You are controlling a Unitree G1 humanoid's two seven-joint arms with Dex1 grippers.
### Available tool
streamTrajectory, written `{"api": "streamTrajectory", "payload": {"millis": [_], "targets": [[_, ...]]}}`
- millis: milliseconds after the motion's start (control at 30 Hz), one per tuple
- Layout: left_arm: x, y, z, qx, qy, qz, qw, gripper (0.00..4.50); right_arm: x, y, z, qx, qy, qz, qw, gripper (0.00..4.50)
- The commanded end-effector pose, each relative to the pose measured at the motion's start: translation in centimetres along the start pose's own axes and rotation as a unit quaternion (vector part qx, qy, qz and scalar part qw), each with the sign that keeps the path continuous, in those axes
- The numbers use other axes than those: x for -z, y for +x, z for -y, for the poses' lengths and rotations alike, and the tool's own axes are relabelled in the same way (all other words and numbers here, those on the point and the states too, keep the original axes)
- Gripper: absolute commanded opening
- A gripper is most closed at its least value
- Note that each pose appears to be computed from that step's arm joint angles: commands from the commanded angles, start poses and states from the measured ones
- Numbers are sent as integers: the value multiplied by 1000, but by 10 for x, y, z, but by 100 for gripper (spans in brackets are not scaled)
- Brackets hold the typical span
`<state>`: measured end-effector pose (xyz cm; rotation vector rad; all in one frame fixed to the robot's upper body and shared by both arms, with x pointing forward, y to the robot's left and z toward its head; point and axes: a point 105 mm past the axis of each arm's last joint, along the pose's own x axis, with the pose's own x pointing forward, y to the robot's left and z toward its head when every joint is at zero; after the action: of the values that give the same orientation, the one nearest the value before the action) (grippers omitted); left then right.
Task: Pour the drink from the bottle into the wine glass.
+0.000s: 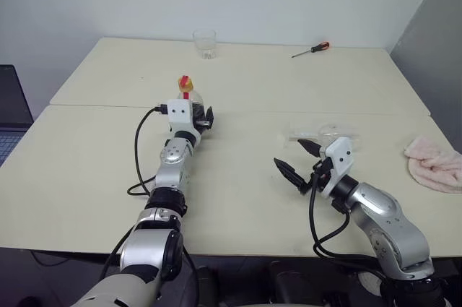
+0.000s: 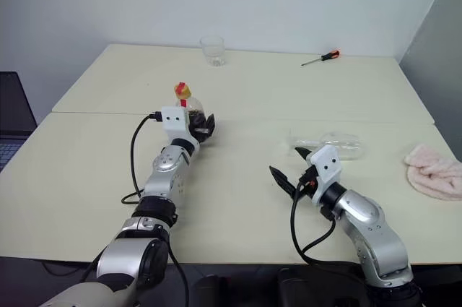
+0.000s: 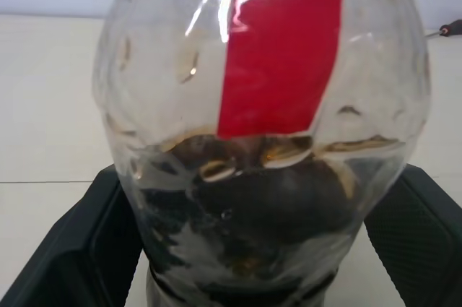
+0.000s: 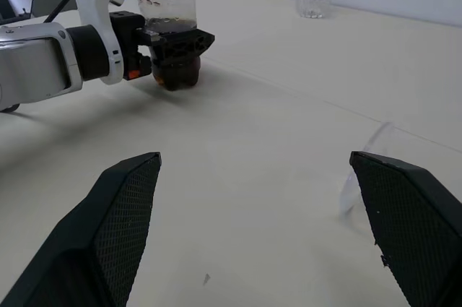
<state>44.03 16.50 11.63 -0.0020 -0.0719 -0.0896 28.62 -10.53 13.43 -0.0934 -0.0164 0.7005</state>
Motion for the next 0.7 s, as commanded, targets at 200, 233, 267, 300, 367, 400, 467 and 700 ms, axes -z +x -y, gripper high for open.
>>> {"api": "streamTrajectory", "payload": {"millis": [200,233,267,300,367,400,467,700], "targets": [[-25,6,7,30,26,50,998,246,-14,-1,3,3,-22,20,1000,450],[-25,6,11,42,28,51,997,226,-16,-2,6,5,-25,21,999,450],[-27,5,18,61,33,56,996,215,-23,-1,10,9,-28,29,999,450],[-29,4,25,80,36,58,994,207,-32,0,14,12,-30,41,999,450],[-31,2,36,106,40,60,992,199,-47,3,18,14,-28,60,998,450],[-32,1,44,126,43,62,989,198,-60,6,20,13,-28,73,997,450],[-36,-6,68,179,61,62,980,197,-90,16,23,14,-32,99,995,450],[-40,-40,116,291,67,48,953,195,-117,36,34,62,-40,56,996,450]]}}
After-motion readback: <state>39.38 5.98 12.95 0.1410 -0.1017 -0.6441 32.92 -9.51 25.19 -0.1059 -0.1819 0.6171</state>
